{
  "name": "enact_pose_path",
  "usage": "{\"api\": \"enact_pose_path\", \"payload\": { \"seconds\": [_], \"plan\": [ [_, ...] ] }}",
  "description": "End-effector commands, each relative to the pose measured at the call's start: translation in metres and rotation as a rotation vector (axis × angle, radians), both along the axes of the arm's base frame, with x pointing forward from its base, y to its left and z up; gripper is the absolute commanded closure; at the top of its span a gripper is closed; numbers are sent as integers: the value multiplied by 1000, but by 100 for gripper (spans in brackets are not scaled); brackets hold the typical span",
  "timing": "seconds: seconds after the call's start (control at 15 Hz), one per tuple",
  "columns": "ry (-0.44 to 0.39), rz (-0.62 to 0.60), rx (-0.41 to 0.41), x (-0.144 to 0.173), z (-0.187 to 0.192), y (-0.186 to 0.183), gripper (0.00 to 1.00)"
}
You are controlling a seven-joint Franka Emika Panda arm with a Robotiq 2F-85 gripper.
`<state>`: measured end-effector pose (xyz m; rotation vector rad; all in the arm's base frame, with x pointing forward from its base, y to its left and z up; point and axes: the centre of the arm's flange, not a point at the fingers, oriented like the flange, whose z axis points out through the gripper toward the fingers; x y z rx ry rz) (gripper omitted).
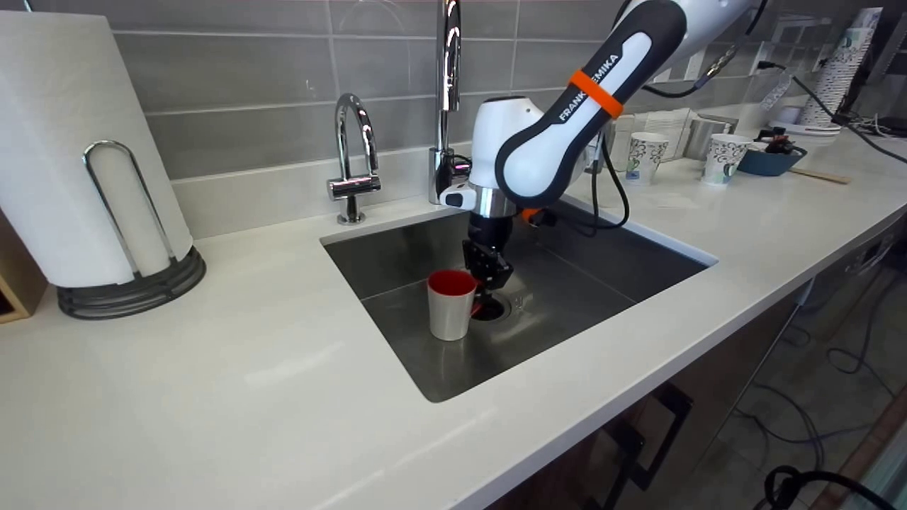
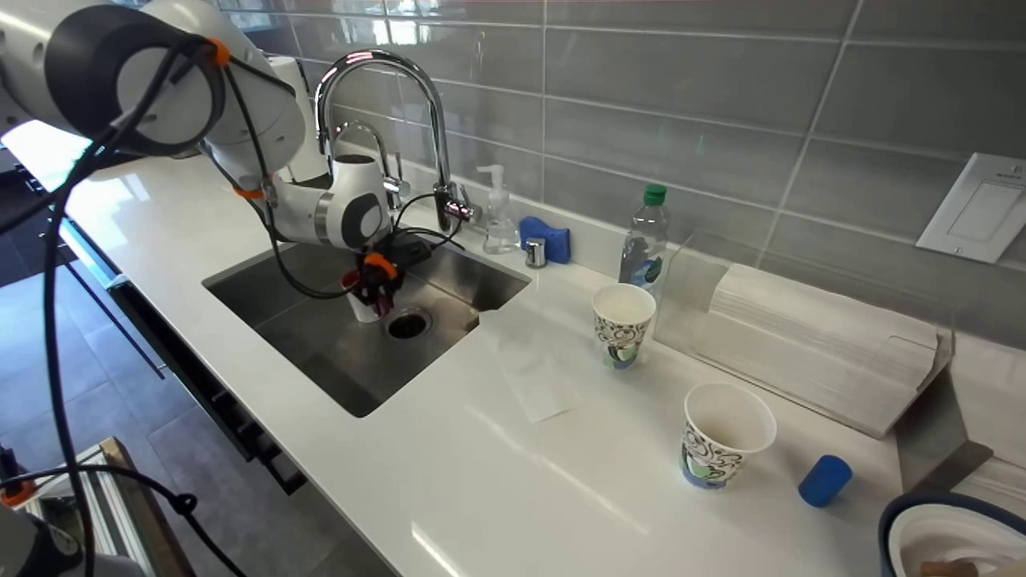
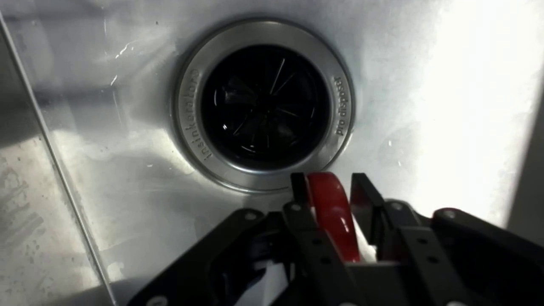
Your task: Put the white and red mug in the sink.
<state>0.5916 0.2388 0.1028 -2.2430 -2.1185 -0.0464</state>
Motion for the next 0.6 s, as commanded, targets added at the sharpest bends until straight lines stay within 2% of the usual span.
{"api": "enact_pose_path", "payload": {
  "seconds": [0.0,0.33,0.53],
  "plan": [
    [-23,16,24,13,13,5,34],
    [-31,-84,0,7,48,-4,1],
    [6,-195,6,-3,71,-11,0]
  ]
}}
